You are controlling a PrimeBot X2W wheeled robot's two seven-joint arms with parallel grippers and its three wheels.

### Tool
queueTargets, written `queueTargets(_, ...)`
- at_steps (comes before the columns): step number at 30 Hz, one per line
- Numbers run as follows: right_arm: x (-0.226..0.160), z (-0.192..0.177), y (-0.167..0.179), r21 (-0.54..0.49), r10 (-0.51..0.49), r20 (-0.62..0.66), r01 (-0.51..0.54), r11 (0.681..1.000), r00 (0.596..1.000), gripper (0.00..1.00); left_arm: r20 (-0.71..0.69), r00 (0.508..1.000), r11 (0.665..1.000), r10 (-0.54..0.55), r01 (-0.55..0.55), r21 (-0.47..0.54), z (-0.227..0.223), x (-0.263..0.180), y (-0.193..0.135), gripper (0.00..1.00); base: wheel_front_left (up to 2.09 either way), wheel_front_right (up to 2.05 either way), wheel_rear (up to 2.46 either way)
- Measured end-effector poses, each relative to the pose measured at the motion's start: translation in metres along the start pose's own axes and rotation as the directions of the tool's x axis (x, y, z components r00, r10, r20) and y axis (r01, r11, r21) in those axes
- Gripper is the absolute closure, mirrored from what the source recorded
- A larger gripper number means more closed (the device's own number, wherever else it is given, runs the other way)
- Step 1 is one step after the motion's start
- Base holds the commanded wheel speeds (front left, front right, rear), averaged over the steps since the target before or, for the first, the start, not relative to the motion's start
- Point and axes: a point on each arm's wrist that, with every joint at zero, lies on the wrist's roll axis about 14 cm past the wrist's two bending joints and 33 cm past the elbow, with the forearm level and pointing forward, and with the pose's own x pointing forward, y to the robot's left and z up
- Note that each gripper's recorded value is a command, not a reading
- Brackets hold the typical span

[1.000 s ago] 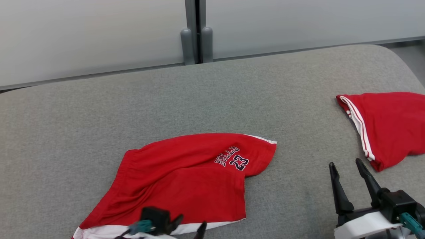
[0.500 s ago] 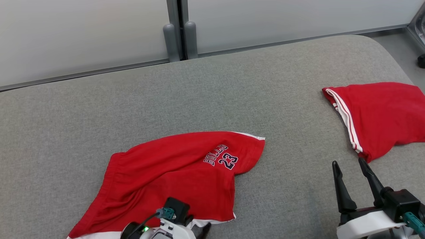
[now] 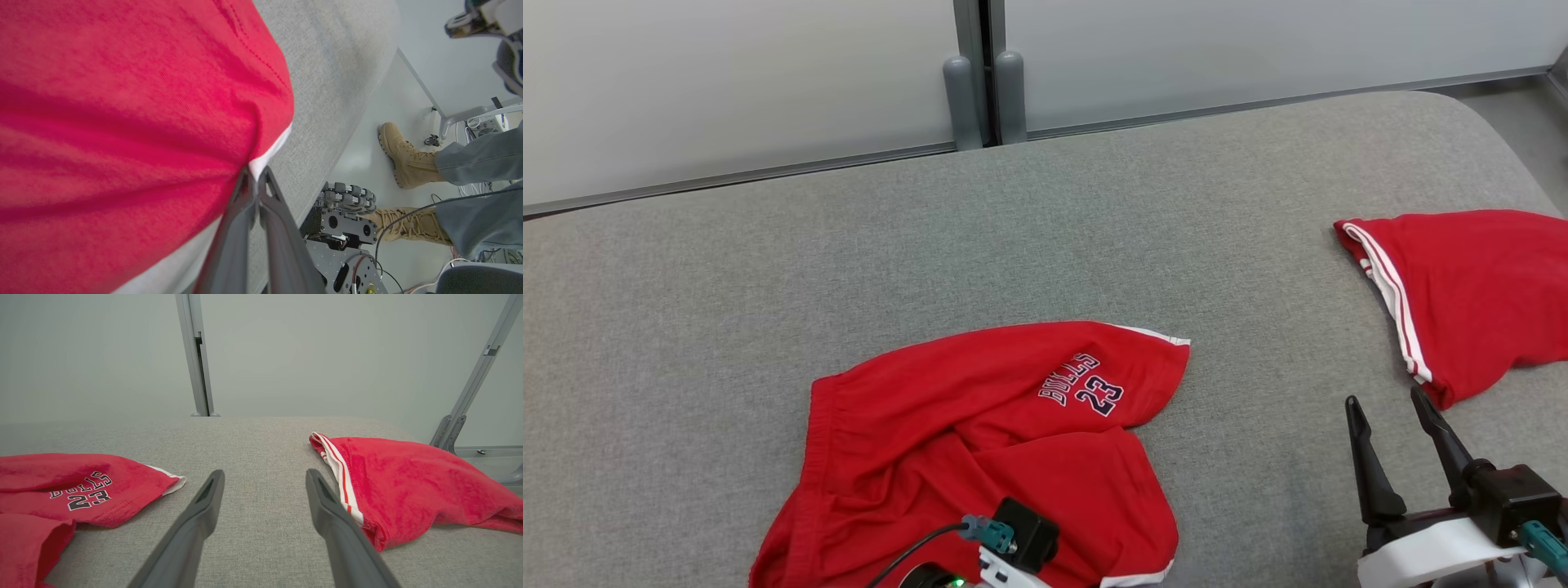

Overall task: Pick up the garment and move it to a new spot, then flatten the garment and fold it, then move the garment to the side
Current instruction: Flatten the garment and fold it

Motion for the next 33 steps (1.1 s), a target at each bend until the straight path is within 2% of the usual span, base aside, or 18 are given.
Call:
queueTargets(1, 0.0, -0.001, 0.0, -0.003, 0.004, -0.003, -0.004, 1.0, 1.0, 0.0, 0.008, 1.0, 1.0, -0.001, 0.001, -0.008, 0.002, 0.0, -0.002, 0.87, 0.0, 0.0, 0.0)
queueTargets(2, 0.001, -0.002, 0.001, -0.005, 0.008, -0.006, -0.008, 1.0, 1.0, 0.0, 0.017, 1.0, 1.0, 0.011, -0.011, -0.014, 0.004, 0.001, -0.001, 0.52, 0.0, 0.0, 0.0)
queueTargets(3, 0.0, -0.002, 0.003, -0.005, 0.013, -0.008, -0.013, 1.0, 1.0, 0.0, 0.019, 0.999, 1.0, 0.025, -0.025, -0.004, 0.005, 0.002, 0.001, 0.0, 0.0, 0.0, 0.0)
queueTargets(6, -0.001, -0.003, 0.006, -0.005, 0.023, -0.012, -0.024, 1.0, 1.0, 0.0, 0.031, 0.999, 1.0, 0.028, -0.027, -0.003, 0.006, 0.004, -0.001, 0.0, 0.0, 0.0, 0.0)
queueTargets(8, -0.003, -0.006, 0.006, -0.012, 0.03, -0.02, -0.03, 0.999, 0.999, 0.0, 0.044, 0.997, 0.997, -0.068, 0.069, -0.021, 0.007, 0.007, -0.023, 0.0, 0.0, 0.0, 0.0)
queueTargets(10, -0.004, -0.009, 0.004, -0.022, 0.035, -0.034, -0.036, 0.999, 0.999, 0.0, 0.093, 0.976, 0.977, -0.194, 0.202, -0.076, 0.012, 0.005, -0.053, 0.0, 0.0, 0.0, 0.0)
queueTargets(11, -0.006, -0.011, 0.004, -0.027, 0.04, -0.04, -0.041, 0.999, 0.998, 0.0, 0.138, 0.97, 0.97, -0.202, 0.218, -0.11, 0.019, 0.004, -0.057, 0.0, 0.0, 0.0, 0.0)
queueTargets(12, -0.008, -0.013, 0.005, -0.031, 0.047, -0.049, -0.048, 0.998, 0.998, 0.0, 0.181, 0.968, 0.974, -0.176, 0.197, -0.108, 0.027, 0.002, -0.05, 0.0, 0.0, 0.0, 0.0)
queueTargets(14, -0.013, -0.018, 0.008, -0.036, 0.063, -0.063, -0.065, 0.997, 0.996, 0.0, 0.285, 0.958, 0.994, -0.023, 0.053, -0.098, 0.046, -0.008, -0.014, 0.0, 0.0, 0.0, 0.0)
queueTargets(15, -0.016, -0.019, 0.009, -0.038, 0.07, -0.067, -0.072, 0.997, 0.995, 0.0, 0.338, 0.94, 0.996, 0.049, -0.019, -0.09, 0.055, -0.016, 0.003, 0.0, 0.0, 0.0, 0.0)
queueTargets(18, -0.025, -0.022, 0.012, -0.041, 0.091, -0.077, -0.094, 0.995, 0.993, 0.0, 0.47, 0.852, 0.973, 0.231, -0.192, -0.13, 0.07, -0.044, 0.038, 0.0, 0.0, 0.0, 0.0)
queueTargets(19, -0.027, -0.022, 0.012, -0.04, 0.094, -0.076, -0.098, 0.994, 0.993, 0.0, 0.502, 0.821, 0.962, 0.271, -0.244, -0.121, 0.072, -0.055, 0.047, 0.0, 0.0, 0.0, 0.0)
queueTargets(22, -0.03, -0.01, 0.013, -0.042, 0.101, -0.036, -0.103, 0.994, 0.994, 0.0, 0.599, 0.685, 0.904, 0.414, -0.386, -0.182, 0.077, -0.096, 0.078, 0.0, 0.0, 0.0, 0.0)
queueTargets(23, -0.03, -0.01, 0.013, -0.042, 0.101, -0.036, -0.103, 0.994, 0.994, 0.0, 0.599, 0.685, 0.904, 0.414, -0.386, -0.182, 0.077, -0.096, 0.078, 0.0, 0.0, 0.0, 0.0)
queueTargets(25, -0.031, 0.003, 0.013, -0.039, 0.102, 0.009, -0.101, 0.994, 0.995, 0.0, 0.618, 0.626, 0.859, 0.476, -0.482, -0.174, 0.068, -0.119, 0.093, 0.0, 0.0, 0.0, 0.0)
queueTargets(27, -0.034, 0.014, 0.015, -0.036, 0.103, 0.047, -0.101, 0.994, 0.994, 0.0, 0.633, 0.553, 0.809, 0.542, -0.547, -0.215, 0.061, -0.142, 0.106, 0.0, 0.0, 0.0, 0.0)
queueTargets(31, -0.033, 0.031, 0.017, -0.034, 0.101, 0.104, -0.098, 0.995, 0.989, 0.0, 0.65, 0.438, 0.722, 0.621, -0.642, -0.257, 0.05, -0.18, 0.124, 0.0, 0.0, 0.0, 0.0)
queueTargets(33, -0.032, 0.034, 0.021, -0.028, 0.104, 0.115, -0.102, 0.994, 0.988, 0.0, 0.675, 0.382, 0.689, 0.631, -0.675, -0.263, 0.051, -0.198, 0.128, 0.0, 0.0, 0.0, 0.0)
